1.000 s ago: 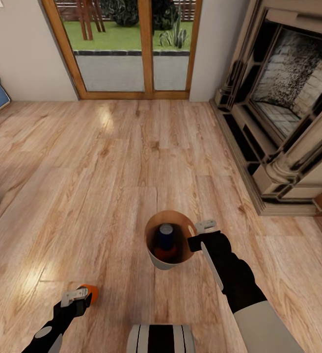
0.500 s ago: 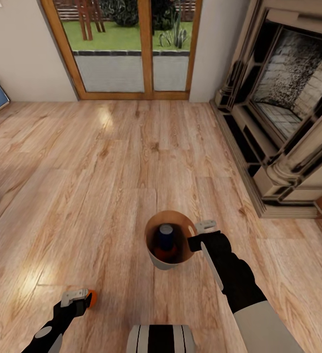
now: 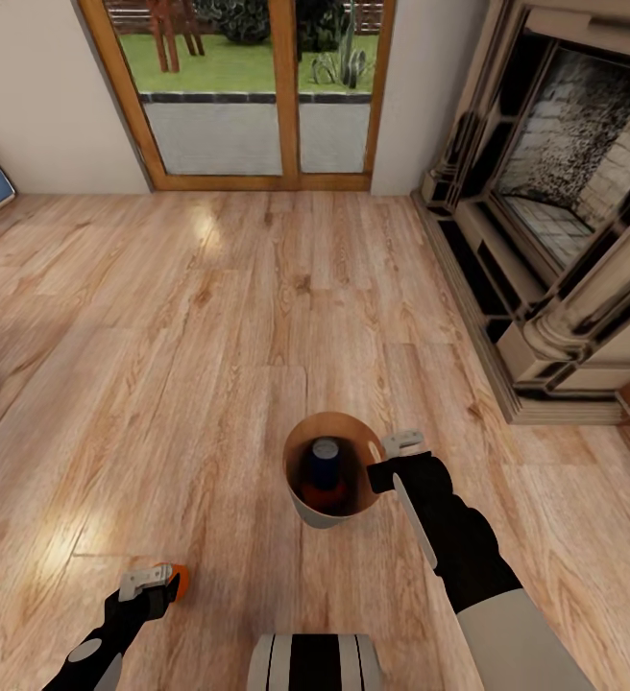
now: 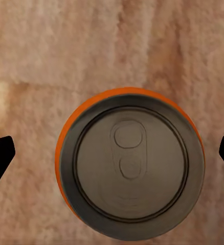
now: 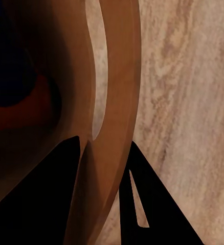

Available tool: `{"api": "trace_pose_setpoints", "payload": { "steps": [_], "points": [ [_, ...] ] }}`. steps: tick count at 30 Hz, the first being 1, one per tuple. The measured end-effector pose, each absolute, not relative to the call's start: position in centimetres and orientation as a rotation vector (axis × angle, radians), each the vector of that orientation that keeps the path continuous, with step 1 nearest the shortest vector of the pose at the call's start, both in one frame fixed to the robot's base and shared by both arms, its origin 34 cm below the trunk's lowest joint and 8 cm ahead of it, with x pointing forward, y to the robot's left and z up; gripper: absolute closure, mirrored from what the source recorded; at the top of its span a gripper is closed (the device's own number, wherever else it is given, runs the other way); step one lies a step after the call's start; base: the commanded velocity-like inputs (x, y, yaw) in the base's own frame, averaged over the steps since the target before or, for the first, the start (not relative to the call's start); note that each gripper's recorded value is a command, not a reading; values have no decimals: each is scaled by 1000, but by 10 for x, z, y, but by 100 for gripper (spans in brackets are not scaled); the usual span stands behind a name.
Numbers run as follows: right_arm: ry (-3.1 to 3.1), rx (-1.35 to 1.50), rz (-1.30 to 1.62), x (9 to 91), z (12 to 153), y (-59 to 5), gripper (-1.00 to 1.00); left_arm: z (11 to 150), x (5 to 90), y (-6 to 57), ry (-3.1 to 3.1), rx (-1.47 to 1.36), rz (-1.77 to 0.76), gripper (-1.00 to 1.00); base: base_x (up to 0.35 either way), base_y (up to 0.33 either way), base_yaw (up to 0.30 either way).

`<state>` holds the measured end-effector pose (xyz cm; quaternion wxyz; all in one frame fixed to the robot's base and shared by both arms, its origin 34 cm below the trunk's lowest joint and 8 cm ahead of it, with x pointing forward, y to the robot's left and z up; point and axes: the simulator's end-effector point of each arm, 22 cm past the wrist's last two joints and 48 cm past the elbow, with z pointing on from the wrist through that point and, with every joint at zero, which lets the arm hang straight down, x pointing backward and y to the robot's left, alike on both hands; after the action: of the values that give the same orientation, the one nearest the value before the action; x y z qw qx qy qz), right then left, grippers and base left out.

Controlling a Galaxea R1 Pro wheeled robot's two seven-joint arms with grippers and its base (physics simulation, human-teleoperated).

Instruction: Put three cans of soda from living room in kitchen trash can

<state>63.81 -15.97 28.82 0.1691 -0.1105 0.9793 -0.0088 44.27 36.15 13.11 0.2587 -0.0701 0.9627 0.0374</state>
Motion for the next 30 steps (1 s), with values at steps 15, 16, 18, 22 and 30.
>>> {"api": "trace_pose_setpoints", "payload": {
  "steps": [15, 16, 18, 22, 30],
  "points": [
    [2784, -314, -24, 638, 288, -160, 100, 131, 443, 361, 2609, -190, 101, -100, 0, 0, 0],
    [2784, -314, -24, 638, 288, -160, 100, 131, 443, 361, 2609, -190, 101, -100, 0, 0, 0],
    [2784, -314, -24, 638, 288, -160, 100, 131, 443, 361, 2609, -190, 101, -100, 0, 0, 0],
    [2792, -314, -23, 636, 283, -160, 100, 128, 440, 361, 2617, -190, 102, -100, 0, 0, 0],
    [2792, -314, -22, 636, 283, -159, 100, 128, 440, 361, 2617, -190, 102, -100, 0, 0, 0]
  ]
}}
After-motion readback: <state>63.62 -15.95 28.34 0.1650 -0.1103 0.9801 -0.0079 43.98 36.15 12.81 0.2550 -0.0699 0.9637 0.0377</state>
